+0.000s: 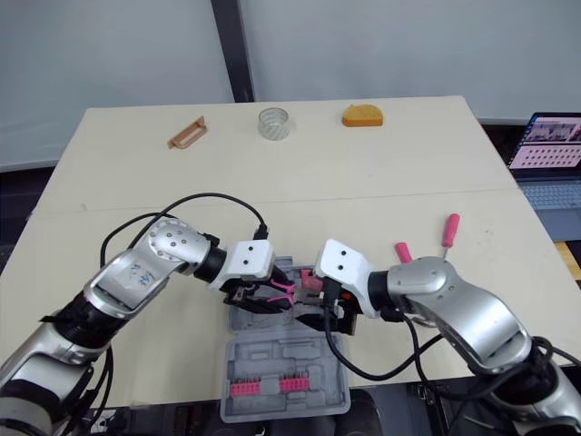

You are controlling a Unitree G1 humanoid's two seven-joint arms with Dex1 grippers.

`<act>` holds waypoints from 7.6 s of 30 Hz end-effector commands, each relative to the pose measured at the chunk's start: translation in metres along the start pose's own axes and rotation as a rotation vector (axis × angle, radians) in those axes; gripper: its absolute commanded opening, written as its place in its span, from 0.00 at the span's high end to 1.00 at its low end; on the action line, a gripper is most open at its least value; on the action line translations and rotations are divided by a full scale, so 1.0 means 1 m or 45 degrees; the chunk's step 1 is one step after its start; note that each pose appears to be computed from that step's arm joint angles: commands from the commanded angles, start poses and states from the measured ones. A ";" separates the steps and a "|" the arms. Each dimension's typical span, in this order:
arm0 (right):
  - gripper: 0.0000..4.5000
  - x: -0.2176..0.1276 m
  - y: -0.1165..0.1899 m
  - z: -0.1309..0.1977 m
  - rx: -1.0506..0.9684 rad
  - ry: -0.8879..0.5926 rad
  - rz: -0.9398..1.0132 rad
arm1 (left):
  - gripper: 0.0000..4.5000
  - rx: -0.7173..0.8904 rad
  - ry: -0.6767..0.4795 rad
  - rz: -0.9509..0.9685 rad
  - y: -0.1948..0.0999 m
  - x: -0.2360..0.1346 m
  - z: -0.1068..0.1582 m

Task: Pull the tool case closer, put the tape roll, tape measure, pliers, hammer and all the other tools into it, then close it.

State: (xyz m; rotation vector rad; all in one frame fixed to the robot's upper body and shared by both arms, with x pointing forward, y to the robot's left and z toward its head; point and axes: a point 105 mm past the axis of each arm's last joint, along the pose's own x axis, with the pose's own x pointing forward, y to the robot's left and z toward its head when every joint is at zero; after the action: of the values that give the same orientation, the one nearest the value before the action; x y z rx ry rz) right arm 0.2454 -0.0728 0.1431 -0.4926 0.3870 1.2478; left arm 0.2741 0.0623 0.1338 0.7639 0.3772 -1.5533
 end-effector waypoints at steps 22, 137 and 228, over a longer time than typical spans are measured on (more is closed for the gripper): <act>0.00 0.010 0.002 -0.001 -0.006 0.016 0.011 | 0.46 0.067 -0.023 0.020 0.005 -0.006 0.014; 0.77 0.067 -0.011 -0.013 -0.313 0.243 0.289 | 0.02 -0.234 -0.325 0.646 -0.097 -0.135 -0.097; 0.99 0.114 0.008 -0.117 0.231 0.123 0.229 | 0.00 -0.200 -0.339 0.631 -0.087 -0.128 -0.091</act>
State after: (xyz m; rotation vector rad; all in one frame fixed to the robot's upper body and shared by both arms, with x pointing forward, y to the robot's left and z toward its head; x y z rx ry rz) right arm 0.2832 -0.0192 0.0455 -0.3309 0.3536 1.4096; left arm 0.2091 0.2338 0.1257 0.4405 0.1284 -1.1098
